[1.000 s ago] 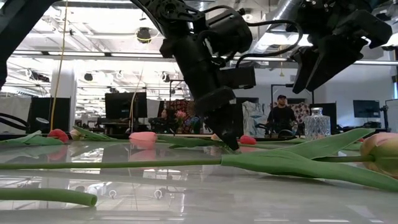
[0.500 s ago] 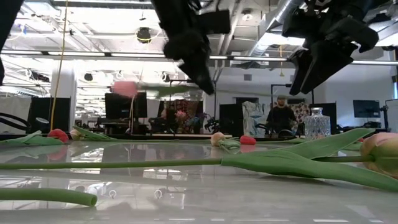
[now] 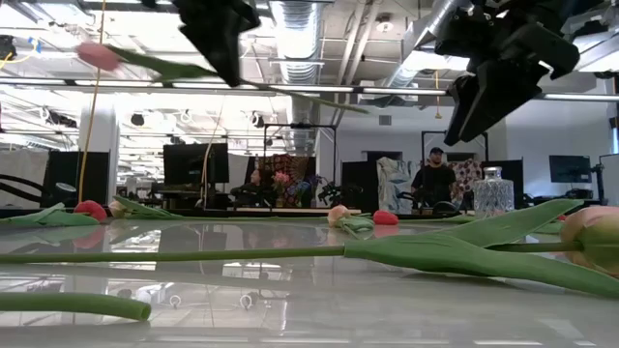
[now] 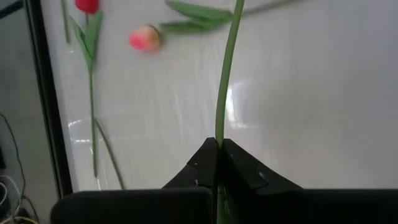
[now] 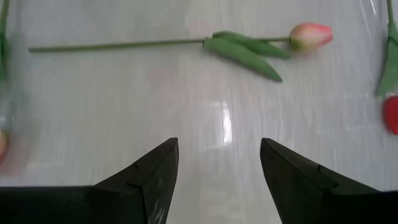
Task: Sort flowers into vase by color
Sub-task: Put the pink flower in the transparent vase
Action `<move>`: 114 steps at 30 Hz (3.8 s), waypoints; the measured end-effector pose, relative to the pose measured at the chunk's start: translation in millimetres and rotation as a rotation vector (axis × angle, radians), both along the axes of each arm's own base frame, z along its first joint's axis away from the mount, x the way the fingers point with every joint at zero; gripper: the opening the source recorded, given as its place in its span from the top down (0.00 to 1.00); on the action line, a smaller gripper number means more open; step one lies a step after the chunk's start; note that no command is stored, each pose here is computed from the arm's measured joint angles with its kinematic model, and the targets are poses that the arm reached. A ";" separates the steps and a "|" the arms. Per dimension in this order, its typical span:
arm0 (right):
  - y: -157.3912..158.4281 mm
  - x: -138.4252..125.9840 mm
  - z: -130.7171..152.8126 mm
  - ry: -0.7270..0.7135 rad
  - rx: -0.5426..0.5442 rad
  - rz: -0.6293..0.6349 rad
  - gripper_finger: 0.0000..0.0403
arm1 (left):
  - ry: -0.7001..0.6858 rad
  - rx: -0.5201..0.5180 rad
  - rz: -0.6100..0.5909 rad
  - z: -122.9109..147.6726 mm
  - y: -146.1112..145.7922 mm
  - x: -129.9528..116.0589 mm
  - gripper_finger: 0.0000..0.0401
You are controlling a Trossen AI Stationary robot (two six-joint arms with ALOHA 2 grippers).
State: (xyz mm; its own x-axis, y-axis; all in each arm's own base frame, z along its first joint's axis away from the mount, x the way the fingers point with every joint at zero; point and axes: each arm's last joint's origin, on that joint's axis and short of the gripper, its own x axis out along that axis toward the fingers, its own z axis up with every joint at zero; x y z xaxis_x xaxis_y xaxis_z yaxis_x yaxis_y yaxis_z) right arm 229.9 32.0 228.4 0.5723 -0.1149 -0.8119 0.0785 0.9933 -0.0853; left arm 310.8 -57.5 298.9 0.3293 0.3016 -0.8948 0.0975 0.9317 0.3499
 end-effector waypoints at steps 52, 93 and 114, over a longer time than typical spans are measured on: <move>24.1 76.0 21.0 -0.733 0.268 0.029 0.37 | 0.204 1.047 -0.799 -0.7 -53.7 40.2 1.00; 1.6 78.2 20.5 -0.734 0.211 -0.080 0.93 | -0.074 0.902 -0.623 28.2 -67.4 14.0 0.56; 16.1 79.0 50.9 -1.034 0.134 0.054 0.93 | -1.076 -0.264 -0.240 31.2 -18.0 -80.5 0.62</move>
